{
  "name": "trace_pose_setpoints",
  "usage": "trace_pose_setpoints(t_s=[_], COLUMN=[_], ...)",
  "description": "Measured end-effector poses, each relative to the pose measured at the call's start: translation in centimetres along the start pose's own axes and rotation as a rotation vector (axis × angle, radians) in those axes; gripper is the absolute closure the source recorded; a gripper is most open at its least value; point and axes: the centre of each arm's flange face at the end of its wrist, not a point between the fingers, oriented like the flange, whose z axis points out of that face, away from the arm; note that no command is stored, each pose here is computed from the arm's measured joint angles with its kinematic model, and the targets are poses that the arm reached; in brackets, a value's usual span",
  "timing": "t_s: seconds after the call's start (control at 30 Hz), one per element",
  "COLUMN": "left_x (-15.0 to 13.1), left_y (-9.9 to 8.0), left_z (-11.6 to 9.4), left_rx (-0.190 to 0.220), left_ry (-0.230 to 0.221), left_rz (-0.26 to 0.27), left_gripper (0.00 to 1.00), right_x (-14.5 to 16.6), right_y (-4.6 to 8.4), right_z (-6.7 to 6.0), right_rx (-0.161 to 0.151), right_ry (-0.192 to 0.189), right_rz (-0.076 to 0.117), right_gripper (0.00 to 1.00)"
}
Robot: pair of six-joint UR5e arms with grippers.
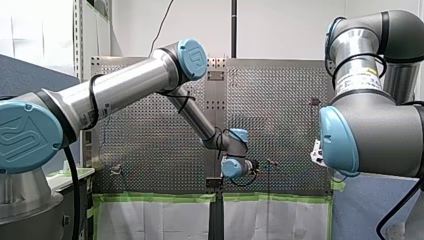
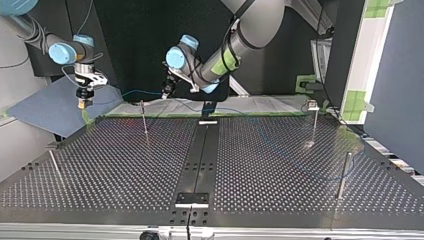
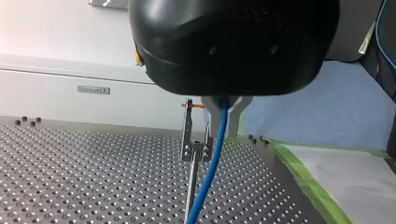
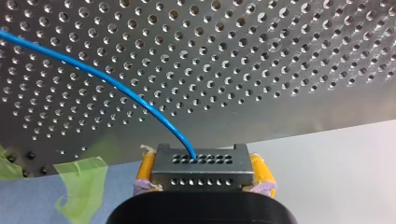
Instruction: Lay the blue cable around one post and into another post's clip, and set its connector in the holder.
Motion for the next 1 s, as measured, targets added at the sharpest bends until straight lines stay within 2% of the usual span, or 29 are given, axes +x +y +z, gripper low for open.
trace_pose_setpoints(t_s=[0.23, 0.43, 0.63, 1.0], left_x=[0.0, 0.2, 1.7, 2.7], left_y=[0.7, 2.1, 3.6, 4.6], left_z=[0.3, 0.8, 1.0, 1.2], left_rx=[-0.010, -0.035, -0.066, -0.075], left_ry=[-0.002, -0.003, 0.027, 0.042], left_rz=[-0.049, -0.087, -0.083, -0.083], left_gripper=[1.00, 1.00, 1.00, 1.00], right_x=[0.3, 0.4, 0.4, 0.4], right_y=[0.0, 0.1, 0.1, 0.0], right_z=[0.4, 0.5, 0.5, 0.5], right_rx=[0.006, 0.008, 0.008, 0.009], right_ry=[0.002, 0.001, 0.001, 0.001], right_rz=[-0.001, 0.006, 0.010, 0.014], right_gripper=[1.00, 1.00, 1.00, 1.00])
